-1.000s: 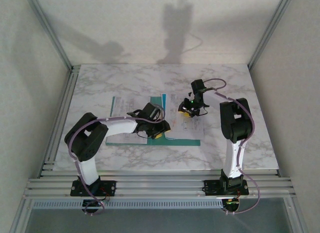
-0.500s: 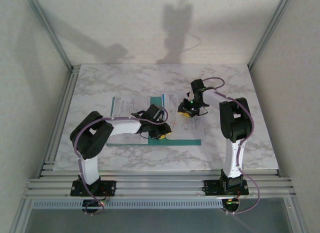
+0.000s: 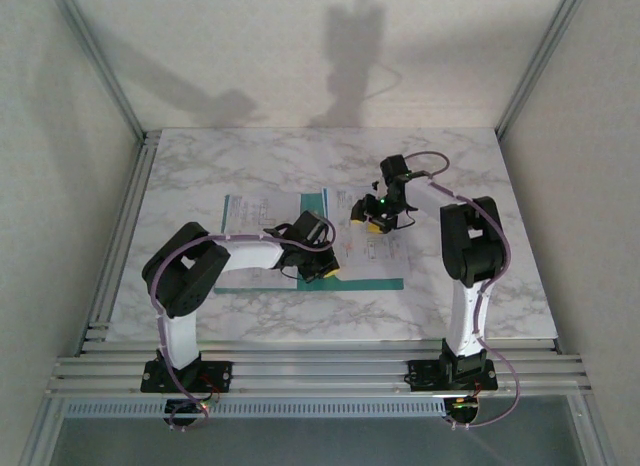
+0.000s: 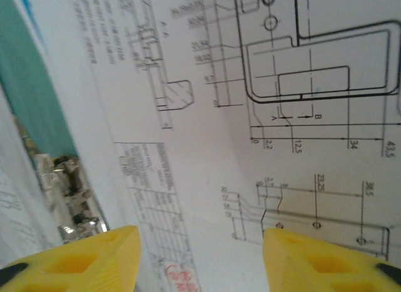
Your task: Put the files into the folder
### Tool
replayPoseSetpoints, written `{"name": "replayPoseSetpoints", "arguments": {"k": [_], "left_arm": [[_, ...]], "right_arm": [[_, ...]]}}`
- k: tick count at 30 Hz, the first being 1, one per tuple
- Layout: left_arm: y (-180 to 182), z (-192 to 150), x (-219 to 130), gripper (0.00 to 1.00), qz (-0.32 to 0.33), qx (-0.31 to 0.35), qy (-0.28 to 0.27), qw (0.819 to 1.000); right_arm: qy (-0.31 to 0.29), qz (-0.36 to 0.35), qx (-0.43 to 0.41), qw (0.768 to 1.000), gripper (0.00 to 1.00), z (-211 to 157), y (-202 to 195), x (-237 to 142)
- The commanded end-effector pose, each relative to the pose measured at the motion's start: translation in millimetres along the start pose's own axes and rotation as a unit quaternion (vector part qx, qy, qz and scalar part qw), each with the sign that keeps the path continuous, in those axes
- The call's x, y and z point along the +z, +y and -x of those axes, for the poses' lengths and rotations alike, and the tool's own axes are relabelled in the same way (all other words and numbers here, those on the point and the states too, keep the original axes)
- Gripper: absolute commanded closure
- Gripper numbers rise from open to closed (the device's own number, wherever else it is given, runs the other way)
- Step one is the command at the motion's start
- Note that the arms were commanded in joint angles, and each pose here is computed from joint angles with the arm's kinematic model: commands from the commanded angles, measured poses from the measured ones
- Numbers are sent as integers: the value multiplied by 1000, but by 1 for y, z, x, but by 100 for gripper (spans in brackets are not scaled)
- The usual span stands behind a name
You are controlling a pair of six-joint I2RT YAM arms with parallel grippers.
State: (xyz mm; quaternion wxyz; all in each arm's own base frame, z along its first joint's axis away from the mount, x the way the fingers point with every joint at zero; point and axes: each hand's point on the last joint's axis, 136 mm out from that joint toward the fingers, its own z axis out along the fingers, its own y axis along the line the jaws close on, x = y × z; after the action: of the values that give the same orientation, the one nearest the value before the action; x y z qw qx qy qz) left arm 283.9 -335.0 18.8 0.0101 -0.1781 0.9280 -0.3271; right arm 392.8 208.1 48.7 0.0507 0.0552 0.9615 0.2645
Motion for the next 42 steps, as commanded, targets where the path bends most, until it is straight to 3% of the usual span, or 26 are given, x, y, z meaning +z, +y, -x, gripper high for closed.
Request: {"name": "replayPoseSetpoints", "arguments": {"k": [1, 14, 26, 33, 39, 42], "left_arm": [[-4, -7, -9, 100, -13, -5, 12, 1000], [15, -5, -25, 100, -11, -15, 13, 1000], [20, -5, -29, 100, -3, -14, 7, 1000], [24, -5, -28, 100, 2, -15, 5, 1000], [24, -4, -30, 77, 4, -14, -2, 1000], [25, -4, -30, 72, 6, -15, -2, 1000]], "right_arm": [[-47, 10, -9, 999, 44, 11, 25, -38], [-65, 19, -2, 998, 42, 2, 31, -60], [-45, 17, 10, 999, 43, -8, 20, -44], [-22, 18, 41, 999, 46, -5, 11, -13], [-6, 6, 45, 999, 47, -3, 4, 3], [4, 2, 44, 999, 47, -4, 1, 10]]}}
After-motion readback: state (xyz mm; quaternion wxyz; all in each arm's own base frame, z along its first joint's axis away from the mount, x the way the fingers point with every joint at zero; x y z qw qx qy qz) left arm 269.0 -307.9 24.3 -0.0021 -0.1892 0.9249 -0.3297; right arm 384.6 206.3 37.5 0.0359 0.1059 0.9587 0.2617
